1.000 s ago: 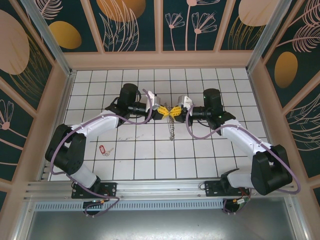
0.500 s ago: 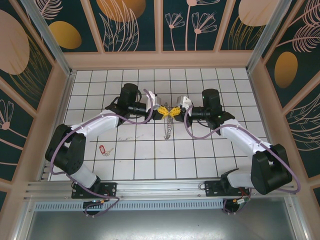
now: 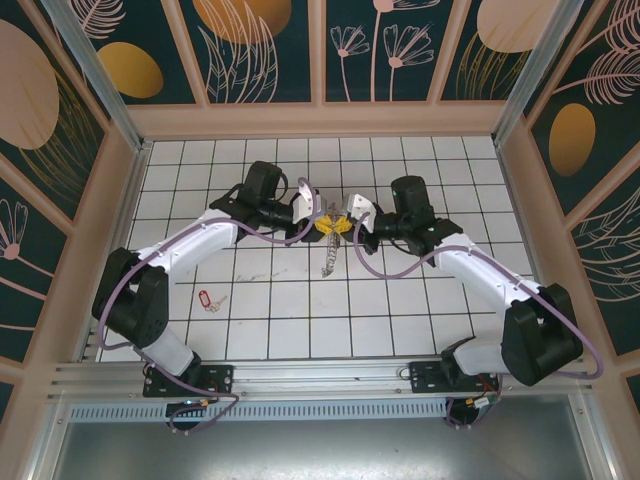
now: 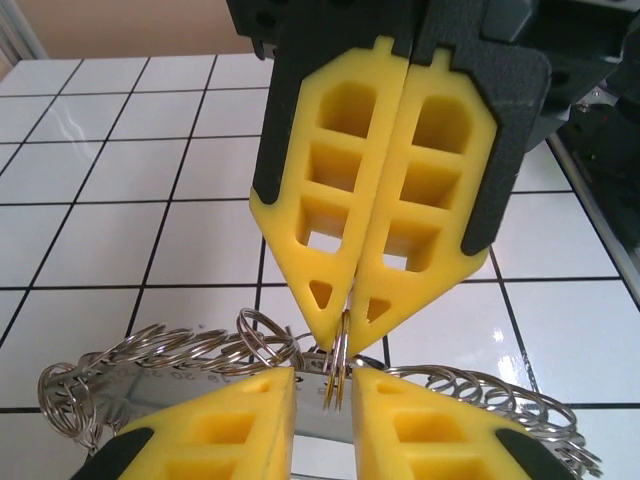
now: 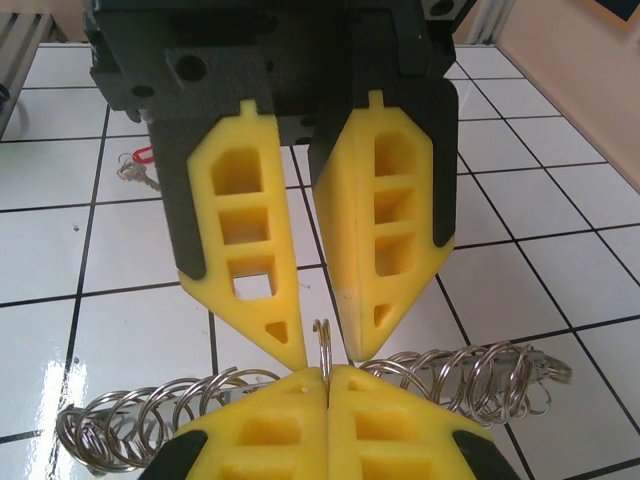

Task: Put the keys on the keyring

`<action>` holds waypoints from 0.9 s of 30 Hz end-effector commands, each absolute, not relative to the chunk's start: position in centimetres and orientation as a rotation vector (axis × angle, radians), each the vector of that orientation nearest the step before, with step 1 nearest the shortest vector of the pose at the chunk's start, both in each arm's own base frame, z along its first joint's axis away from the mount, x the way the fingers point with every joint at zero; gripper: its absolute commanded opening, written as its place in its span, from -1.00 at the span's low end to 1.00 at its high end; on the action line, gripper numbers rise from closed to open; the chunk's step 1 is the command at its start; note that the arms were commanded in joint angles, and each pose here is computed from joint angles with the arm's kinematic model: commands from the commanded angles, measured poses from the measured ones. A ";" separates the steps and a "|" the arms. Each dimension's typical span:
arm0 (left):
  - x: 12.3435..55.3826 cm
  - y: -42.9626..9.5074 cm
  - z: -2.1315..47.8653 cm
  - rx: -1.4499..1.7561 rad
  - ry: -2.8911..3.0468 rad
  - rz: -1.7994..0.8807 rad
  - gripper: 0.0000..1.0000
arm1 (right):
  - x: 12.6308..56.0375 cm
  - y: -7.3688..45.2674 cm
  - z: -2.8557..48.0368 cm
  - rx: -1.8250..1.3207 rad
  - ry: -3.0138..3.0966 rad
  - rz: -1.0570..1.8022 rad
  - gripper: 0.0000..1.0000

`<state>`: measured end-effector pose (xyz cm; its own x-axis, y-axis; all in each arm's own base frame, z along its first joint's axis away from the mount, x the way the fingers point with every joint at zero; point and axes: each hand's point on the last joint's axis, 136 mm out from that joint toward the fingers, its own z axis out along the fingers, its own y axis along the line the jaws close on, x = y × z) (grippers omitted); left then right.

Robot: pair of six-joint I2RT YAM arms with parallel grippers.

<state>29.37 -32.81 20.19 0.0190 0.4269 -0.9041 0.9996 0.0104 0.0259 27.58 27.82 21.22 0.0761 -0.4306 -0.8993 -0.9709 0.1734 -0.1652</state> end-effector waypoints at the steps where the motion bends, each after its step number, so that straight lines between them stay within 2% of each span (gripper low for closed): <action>1: 29.2 -33.1 20.4 1.563 1.498 -0.930 -0.61 | 27.9 28.6 23.2 -1.424 1.441 0.698 -1.00; 4: 29.2 -33.3 21.0 1.561 1.471 -0.936 -0.71 | 28.0 28.7 23.0 -1.433 1.451 0.695 -1.00; 8: 29.2 -33.5 21.6 1.546 1.443 -0.950 -0.73 | 28.0 28.9 22.7 -1.446 1.472 0.684 -1.00; 12: 29.2 -33.6 21.9 1.542 1.430 -0.956 -1.00 | 28.0 28.8 22.7 -1.448 1.473 0.677 -1.00; 15: 29.3 -33.6 22.1 1.531 1.419 -0.948 -1.00 | 28.0 28.7 22.5 -1.447 1.478 0.670 -1.00; 19: 28.5 -33.7 23.7 1.494 1.329 -0.990 -1.00 | 27.9 28.3 21.8 -1.442 1.472 0.711 -0.83; 27: 26.5 -34.1 26.2 1.464 1.178 -1.144 -1.00 | 27.8 27.6 22.3 -1.395 1.420 0.819 -0.73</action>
<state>28.79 -33.45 21.29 0.0262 0.3066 -0.9515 0.9996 -0.0195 0.0212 27.89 27.45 21.82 0.0737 -0.3968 -0.9149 -0.9778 0.1516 -0.1445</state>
